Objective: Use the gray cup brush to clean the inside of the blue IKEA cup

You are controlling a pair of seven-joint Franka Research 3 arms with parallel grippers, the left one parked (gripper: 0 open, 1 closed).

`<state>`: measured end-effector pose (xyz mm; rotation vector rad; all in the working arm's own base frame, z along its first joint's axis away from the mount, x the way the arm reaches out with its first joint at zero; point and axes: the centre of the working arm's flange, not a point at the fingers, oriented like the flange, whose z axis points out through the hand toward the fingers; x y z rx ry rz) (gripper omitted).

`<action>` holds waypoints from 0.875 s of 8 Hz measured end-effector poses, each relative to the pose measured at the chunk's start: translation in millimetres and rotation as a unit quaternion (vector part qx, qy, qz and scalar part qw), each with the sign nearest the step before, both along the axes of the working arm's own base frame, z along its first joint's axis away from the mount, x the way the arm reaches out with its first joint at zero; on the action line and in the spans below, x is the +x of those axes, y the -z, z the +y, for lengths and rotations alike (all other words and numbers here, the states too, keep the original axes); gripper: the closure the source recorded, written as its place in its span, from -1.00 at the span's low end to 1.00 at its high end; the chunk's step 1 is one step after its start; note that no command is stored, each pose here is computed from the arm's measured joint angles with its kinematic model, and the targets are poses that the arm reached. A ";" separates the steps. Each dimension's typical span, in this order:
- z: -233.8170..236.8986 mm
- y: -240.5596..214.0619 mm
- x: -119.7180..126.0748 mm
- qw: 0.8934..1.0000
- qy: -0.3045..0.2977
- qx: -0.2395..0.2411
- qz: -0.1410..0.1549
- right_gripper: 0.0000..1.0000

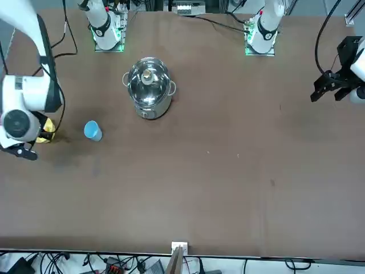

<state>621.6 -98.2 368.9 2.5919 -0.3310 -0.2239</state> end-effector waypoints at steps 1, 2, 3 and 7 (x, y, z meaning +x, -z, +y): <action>7.9 -29.9 4.8 1.000 -0.005 0.028 -0.003 -1.00; 14.6 -59.6 7.2 0.998 -0.013 0.057 -0.004 -1.00; 19.3 -89.0 7.3 0.996 -0.018 0.089 -0.005 -1.00; 35.3 -198.0 -15.2 0.979 -0.037 0.195 -0.051 -1.00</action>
